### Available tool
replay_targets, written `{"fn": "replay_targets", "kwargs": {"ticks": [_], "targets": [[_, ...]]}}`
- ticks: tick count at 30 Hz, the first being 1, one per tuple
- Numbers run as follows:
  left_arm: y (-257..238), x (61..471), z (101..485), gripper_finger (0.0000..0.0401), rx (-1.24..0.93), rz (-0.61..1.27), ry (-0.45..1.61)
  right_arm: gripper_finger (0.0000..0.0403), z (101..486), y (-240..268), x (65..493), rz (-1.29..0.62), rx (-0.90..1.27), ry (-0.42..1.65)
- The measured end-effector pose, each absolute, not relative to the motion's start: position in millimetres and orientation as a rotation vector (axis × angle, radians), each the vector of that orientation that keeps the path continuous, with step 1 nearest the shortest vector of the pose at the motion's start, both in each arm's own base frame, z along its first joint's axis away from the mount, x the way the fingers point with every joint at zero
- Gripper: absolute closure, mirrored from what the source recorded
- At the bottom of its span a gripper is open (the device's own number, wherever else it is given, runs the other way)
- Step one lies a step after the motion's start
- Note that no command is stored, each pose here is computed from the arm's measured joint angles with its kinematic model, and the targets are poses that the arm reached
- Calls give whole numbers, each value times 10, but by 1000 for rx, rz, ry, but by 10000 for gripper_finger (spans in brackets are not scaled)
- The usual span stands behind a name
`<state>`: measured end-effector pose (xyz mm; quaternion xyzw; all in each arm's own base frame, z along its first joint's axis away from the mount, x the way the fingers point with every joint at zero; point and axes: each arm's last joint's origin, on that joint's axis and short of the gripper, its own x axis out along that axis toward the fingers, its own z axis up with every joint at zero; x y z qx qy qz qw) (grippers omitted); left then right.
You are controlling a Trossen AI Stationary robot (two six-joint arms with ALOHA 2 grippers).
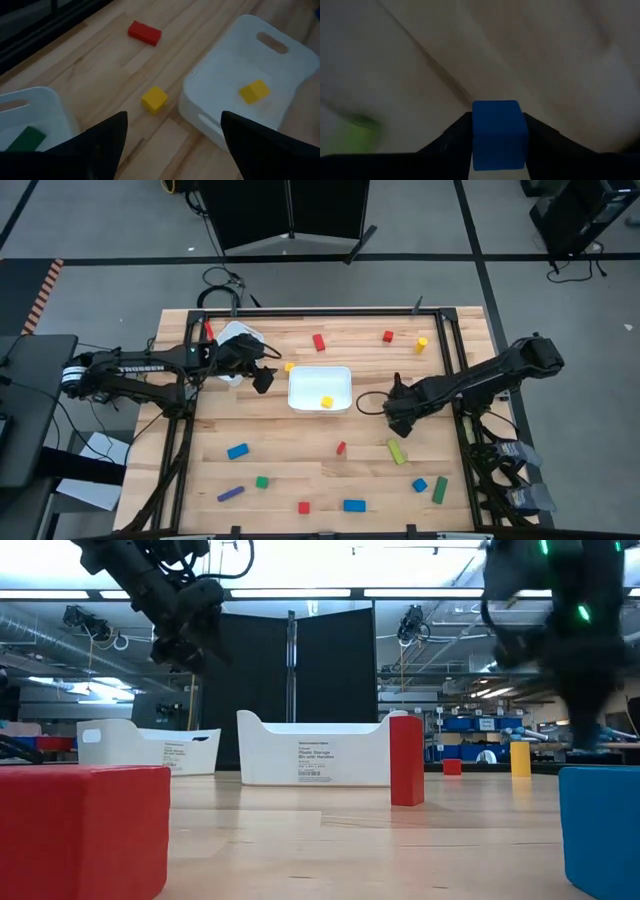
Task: Sort blocks by size
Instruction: Put the top blue small block into the bottom white bin, then put the top blue large block into the top white bin
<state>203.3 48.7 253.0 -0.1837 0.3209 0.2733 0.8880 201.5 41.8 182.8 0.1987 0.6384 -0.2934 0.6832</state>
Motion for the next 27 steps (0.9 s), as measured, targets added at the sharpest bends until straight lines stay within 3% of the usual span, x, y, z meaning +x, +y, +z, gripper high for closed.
{"fn": "replay_targets", "kwargs": {"ticks": [7,12,18,23,27], "targets": [[325,2027,2625,74,-384,496,602,258,2393,466,2490,-514,264,841],[200,1946,2727,73,-366,432,559,258,2433,393,3002,-405,135,535],[36,1872,2722,74,-346,358,611,251,2061,64,3397,-379,111,511],[-119,1834,2625,82,-341,303,730,173,1792,-198,3481,-393,174,583],[-244,1802,2563,87,-373,255,814,109,1802,-260,3520,-349,171,546]]}}
